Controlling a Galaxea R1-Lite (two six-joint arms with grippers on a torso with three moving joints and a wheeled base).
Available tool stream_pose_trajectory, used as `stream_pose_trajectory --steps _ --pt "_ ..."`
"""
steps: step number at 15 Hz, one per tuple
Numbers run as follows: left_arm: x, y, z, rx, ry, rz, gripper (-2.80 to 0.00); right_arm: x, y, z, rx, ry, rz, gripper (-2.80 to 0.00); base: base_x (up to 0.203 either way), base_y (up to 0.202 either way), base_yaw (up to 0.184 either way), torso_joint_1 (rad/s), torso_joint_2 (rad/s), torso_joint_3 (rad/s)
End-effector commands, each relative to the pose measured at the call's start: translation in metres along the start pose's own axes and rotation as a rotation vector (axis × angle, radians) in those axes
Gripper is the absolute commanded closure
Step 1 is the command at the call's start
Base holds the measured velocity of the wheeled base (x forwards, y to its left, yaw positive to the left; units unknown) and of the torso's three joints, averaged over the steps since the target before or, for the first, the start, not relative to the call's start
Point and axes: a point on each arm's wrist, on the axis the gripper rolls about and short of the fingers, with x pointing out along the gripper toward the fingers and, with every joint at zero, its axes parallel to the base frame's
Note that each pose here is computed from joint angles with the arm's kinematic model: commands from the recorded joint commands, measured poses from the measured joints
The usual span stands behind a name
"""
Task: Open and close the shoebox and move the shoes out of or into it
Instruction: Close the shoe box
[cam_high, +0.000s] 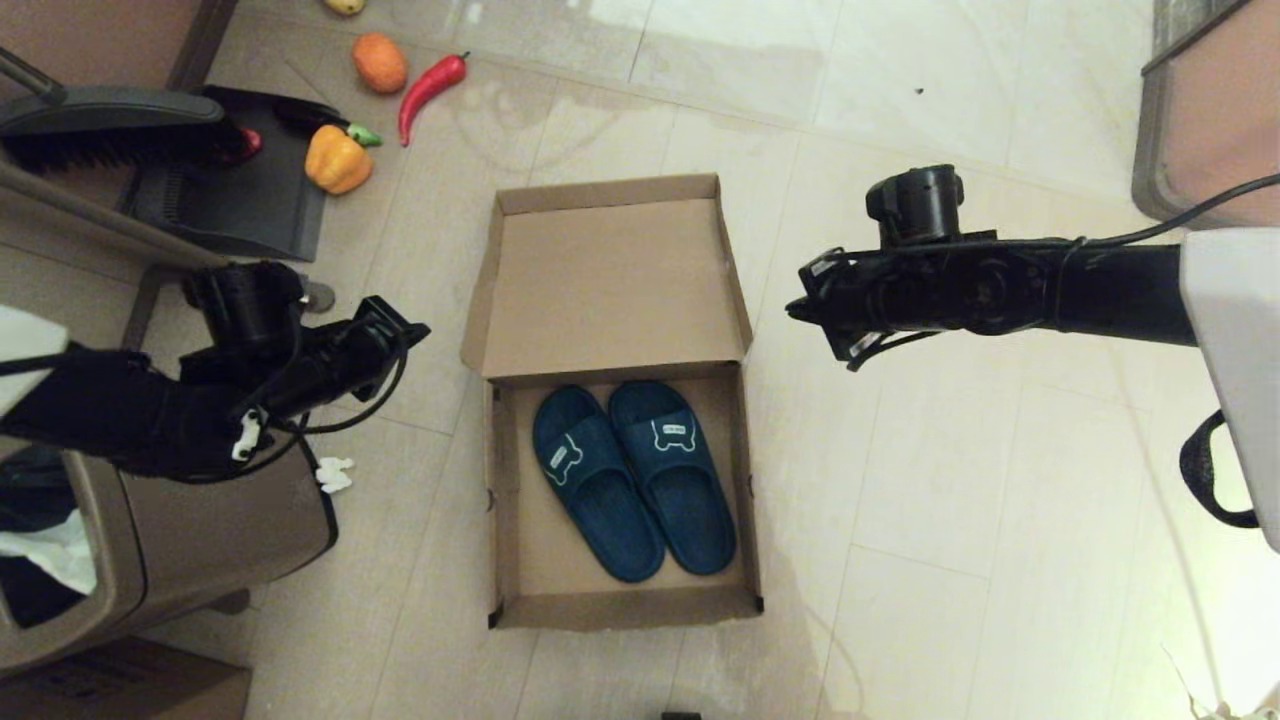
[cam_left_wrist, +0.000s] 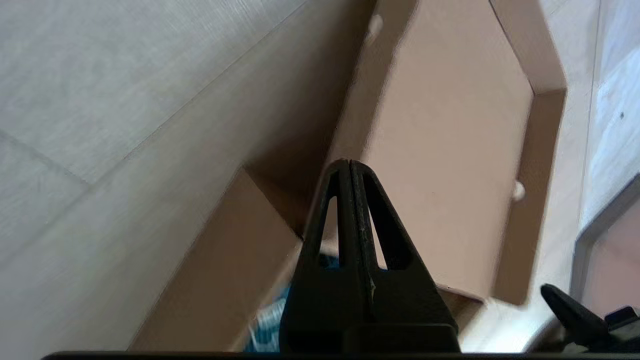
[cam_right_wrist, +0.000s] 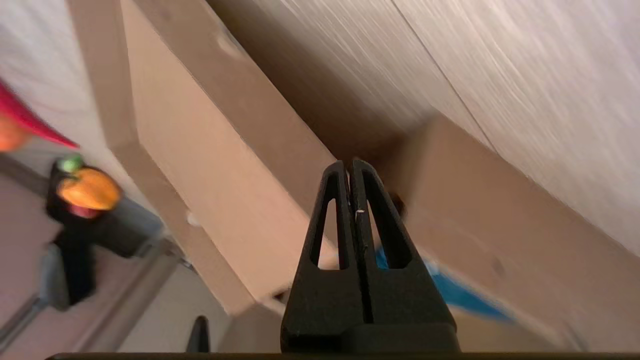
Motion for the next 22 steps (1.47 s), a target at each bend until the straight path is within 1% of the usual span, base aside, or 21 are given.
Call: stream_pose_trajectory --steps 1,2,3,4,5,7,8,10,13,15,17,19,22 --pt "0.017 0.018 -0.012 -0.006 0.000 -0.001 0.00 0.019 -0.015 -0.002 0.007 0.000 -0.010 0.00 0.000 0.000 0.000 0.000 0.00 0.000" --pt "0.025 0.025 -0.016 0.004 -0.027 -0.030 0.00 0.023 -0.019 -0.002 0.006 0.010 -0.010 0.00 0.000 0.000 0.000 0.000 0.00 0.000" --pt "0.034 0.033 -0.023 0.012 -0.042 -0.050 0.00 0.026 -0.022 -0.002 0.008 0.043 -0.004 0.00 0.000 0.000 0.000 0.000 0.00 0.000" --pt "0.041 0.038 -0.031 0.013 -0.043 -0.062 0.00 0.032 -0.028 -0.004 0.011 0.071 -0.007 0.00 0.000 0.000 0.000 0.000 0.00 0.000" --pt "0.048 0.039 -0.038 0.001 -0.038 -0.078 0.00 0.038 -0.030 -0.005 0.008 0.071 0.020 0.00 0.000 0.000 0.000 0.000 0.00 0.000" --pt "0.060 0.031 -0.039 -0.062 -0.050 -0.120 0.00 0.051 -0.034 -0.005 -0.003 0.048 0.097 0.00 0.000 0.000 0.000 0.000 0.00 0.000" --pt "0.066 0.030 -0.038 -0.074 -0.055 -0.132 0.00 0.056 -0.036 -0.005 -0.007 0.044 0.127 0.00 0.000 0.000 0.000 0.000 0.00 0.000" --pt "0.075 0.031 -0.038 -0.078 -0.044 -0.149 0.00 0.059 -0.037 -0.006 -0.013 0.084 0.166 0.00 0.000 0.000 0.000 0.000 0.00 0.000" --pt "0.079 0.031 -0.044 -0.086 -0.014 -0.138 0.00 0.066 -0.040 -0.012 -0.021 0.134 0.198 0.00 0.000 0.000 0.000 0.000 0.00 0.000" --pt "0.078 0.031 -0.048 -0.088 -0.006 -0.130 0.00 0.070 -0.045 -0.017 -0.020 0.144 0.180 0.00 0.000 0.000 0.000 0.000 0.00 0.000" --pt "0.072 0.031 -0.054 -0.097 0.015 -0.109 0.00 0.069 -0.046 -0.017 -0.015 0.150 0.157 0.00 0.000 0.000 0.000 0.000 0.00 0.000" --pt "0.064 0.028 -0.063 -0.109 0.043 -0.097 0.00 0.069 -0.047 -0.019 -0.012 0.156 0.140 0.00 0.000 0.000 0.000 0.000 0.00 0.000" --pt "0.053 0.021 -0.070 -0.116 0.054 -0.078 0.00 0.066 -0.045 -0.027 -0.012 0.178 0.111 0.00 0.000 0.000 0.000 0.000 0.00 0.000"
